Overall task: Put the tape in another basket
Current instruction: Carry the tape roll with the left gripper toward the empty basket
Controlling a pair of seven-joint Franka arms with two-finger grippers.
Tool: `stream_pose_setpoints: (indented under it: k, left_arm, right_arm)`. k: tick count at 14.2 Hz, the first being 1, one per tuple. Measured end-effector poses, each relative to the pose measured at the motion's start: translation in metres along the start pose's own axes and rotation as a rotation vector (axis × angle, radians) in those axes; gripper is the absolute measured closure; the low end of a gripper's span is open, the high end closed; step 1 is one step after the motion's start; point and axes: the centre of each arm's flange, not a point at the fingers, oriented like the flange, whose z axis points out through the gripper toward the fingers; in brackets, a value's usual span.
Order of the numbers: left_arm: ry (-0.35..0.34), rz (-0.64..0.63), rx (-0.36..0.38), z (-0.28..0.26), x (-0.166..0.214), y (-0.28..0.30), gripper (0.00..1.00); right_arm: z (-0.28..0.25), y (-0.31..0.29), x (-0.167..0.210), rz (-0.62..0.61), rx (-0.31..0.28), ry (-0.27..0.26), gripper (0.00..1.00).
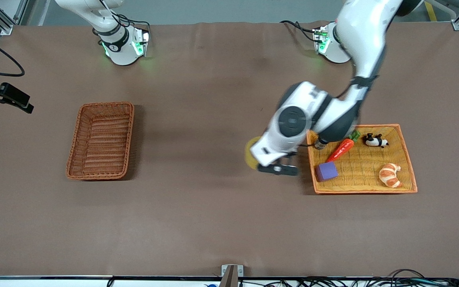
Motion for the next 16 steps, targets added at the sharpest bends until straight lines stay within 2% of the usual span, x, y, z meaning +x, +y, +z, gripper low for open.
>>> stream_pose_setpoints:
  k: [3, 6, 10, 16]
  left_arm:
    - [0.023, -0.042, -0.133, 0.022, -0.014, 0.069, 0.79]
    - [0.053, -0.122, -0.214, 0.044, -0.029, 0.115, 0.79]
    - [0.072, -0.203, -0.285, 0.084, -0.041, 0.158, 0.79]
    - [0.015, -0.222, -0.324, 0.12, -0.042, 0.165, 0.79]
  right_arm:
    - [0.0, 0.002, 0.0, 0.003, 0.0, 0.0, 0.0]
    - [0.0, 0.003, 0.0, 0.005, 0.0, 0.0, 0.0]
    - [0.0, 0.004, 0.0, 0.007, 0.0, 0.0, 0.0]
    - [0.0, 0.004, 0.001, 0.008, 0.0, 0.001, 0.0]
